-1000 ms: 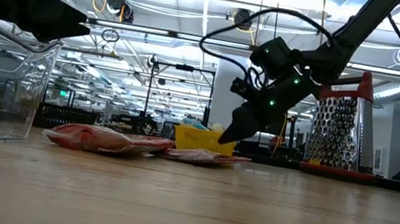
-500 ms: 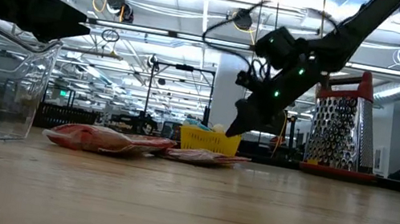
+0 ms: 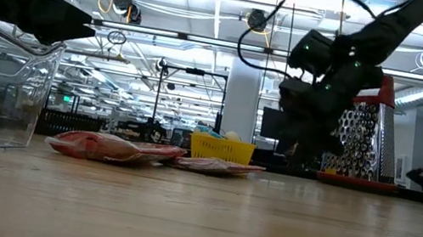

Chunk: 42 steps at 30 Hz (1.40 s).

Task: Pick & Place Food Item
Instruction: Put the middle right red popcorn bag into the transparent bin

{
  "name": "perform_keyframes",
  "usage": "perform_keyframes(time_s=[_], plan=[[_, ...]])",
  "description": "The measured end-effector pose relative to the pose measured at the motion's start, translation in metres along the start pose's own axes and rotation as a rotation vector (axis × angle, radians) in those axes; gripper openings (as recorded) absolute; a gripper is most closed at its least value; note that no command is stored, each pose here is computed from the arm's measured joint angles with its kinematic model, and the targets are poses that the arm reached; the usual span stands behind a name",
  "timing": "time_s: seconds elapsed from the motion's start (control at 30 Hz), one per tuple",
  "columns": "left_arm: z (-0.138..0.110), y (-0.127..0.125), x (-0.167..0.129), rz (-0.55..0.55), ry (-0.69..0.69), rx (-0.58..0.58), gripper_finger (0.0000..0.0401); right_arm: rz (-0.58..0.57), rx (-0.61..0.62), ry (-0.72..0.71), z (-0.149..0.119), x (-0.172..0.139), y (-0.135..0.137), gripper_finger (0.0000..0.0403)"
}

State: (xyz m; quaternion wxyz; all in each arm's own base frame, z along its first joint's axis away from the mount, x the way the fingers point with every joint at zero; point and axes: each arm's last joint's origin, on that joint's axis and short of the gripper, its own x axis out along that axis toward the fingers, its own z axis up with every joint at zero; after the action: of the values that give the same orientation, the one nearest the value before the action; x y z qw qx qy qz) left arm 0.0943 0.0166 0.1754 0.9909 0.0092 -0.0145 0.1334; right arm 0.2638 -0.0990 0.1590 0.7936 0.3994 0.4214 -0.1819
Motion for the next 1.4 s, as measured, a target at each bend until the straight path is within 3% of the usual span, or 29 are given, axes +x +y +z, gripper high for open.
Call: perform_keyframes(time_s=[0.37,0.9,1.07,1.33,1.4], plan=[[0.000,0.000,0.000,0.000,0.000,0.000,0.0280,0.023,0.122,-0.144,-0.010,0.023,-0.025,0.0192],[0.000,0.000,0.000,0.000,0.001,0.000,0.0280,0.137,0.105,-0.196,-0.006,0.046,-0.020,0.0186],[0.000,0.000,0.000,0.000,0.000,0.000,0.0280,0.139,0.060,-0.183,-0.010,0.048,-0.016,0.0144],[0.000,0.000,0.000,0.000,0.000,0.000,0.0280,0.145,0.004,-0.220,-0.008,0.048,-0.014,0.0019],[0.000,0.000,0.000,0.000,0.000,0.000,0.0280,0.169,-0.041,-0.260,-0.005,0.047,-0.011,0.0006]])
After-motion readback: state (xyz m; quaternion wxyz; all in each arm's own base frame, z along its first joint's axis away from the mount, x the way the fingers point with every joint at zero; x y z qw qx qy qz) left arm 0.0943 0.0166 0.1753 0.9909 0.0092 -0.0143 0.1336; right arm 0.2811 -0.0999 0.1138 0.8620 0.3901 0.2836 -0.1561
